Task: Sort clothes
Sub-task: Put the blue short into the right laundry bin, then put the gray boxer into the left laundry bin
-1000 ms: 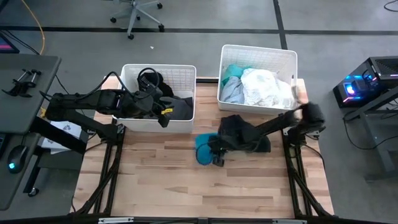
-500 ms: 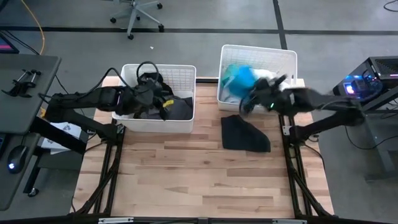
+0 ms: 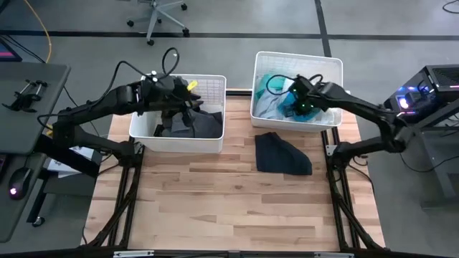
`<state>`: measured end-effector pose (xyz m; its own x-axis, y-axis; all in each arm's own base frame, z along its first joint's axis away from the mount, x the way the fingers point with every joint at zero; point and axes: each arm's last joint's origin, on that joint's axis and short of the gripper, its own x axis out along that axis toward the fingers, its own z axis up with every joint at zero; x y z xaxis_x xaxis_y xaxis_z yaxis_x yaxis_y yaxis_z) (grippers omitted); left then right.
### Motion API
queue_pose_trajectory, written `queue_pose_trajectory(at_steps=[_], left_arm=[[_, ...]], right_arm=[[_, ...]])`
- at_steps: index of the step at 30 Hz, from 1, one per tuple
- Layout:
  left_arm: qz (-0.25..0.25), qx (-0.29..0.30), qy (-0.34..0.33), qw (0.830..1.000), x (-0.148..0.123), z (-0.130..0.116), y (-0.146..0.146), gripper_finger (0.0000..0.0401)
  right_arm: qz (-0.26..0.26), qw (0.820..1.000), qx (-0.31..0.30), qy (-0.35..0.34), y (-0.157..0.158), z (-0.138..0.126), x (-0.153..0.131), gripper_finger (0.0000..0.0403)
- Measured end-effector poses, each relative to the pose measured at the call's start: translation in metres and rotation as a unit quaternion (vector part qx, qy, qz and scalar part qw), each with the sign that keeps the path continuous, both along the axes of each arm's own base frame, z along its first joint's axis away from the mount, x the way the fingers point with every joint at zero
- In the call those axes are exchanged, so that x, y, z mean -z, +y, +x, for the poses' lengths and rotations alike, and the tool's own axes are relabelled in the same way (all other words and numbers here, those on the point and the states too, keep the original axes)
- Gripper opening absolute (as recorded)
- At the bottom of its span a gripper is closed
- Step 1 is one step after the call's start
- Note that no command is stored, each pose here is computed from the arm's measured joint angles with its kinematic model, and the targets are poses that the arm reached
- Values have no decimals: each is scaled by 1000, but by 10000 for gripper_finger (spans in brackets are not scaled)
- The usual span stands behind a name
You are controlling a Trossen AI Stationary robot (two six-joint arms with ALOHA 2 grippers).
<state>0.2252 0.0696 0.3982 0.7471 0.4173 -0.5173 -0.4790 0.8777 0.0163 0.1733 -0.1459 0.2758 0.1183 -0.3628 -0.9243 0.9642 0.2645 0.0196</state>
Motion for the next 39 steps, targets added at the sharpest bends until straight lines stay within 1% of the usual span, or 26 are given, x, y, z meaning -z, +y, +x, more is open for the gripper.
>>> queue_pose_trajectory(at_steps=[3,7,9,11,14,15,17,20,23,25,27,29,31,32,33,35,37,38,39], left_arm=[[-17,21,0,1000,1,-1,4,85],[-19,28,2,999,1,-2,6,85],[-19,27,1,999,1,-2,6,85],[-20,27,1,999,1,-2,6,85],[-22,32,0,999,1,-2,6,85],[-23,33,0,999,1,-2,6,85],[-22,33,-1,999,1,-2,6,85],[-19,33,-12,999,-1,-1,6,85],[-12,34,-28,999,-4,1,7,85],[-7,36,-33,999,-5,1,7,85],[-5,36,-38,999,-6,2,7,85],[-6,36,-38,999,-6,2,7,85],[-11,33,-37,999,-5,1,7,85],[-15,32,-38,999,-5,1,7,85],[-18,34,-39,998,-5,1,7,85],[-24,44,-42,998,-5,2,6,85],[-28,53,-46,997,-6,2,5,85],[-28,55,-46,997,-6,2,5,85],[-29,55,-46,997,-6,2,5,85]], right_arm=[[49,999,-8,12,-12,4,18,51],[105,994,-31,27,-23,12,38,122],[147,988,-50,12,-24,16,45,154],[181,981,-65,-12,-23,19,48,177],[208,974,-75,-46,-15,20,39,196],[212,972,-79,-55,-13,20,33,198],[205,973,-79,-75,-9,18,14,200],[165,979,-72,-96,-5,12,-18,201],[106,984,-79,-121,4,9,-51,201],[65,983,-103,-137,18,9,-71,202],[23,978,-148,-146,39,13,-87,202],[-12,965,-209,-160,68,19,-98,202],[-26,944,-276,-177,101,26,-101,202],[-25,936,-301,-182,119,29,-100,202],[-19,931,-317,-181,135,31,-96,202],[-3,928,-335,-165,168,35,-81,202],[17,930,-342,-137,195,37,-60,202],[22,935,-332,-121,206,37,-48,202],[23,944,-309,-108,215,37,-36,202]])
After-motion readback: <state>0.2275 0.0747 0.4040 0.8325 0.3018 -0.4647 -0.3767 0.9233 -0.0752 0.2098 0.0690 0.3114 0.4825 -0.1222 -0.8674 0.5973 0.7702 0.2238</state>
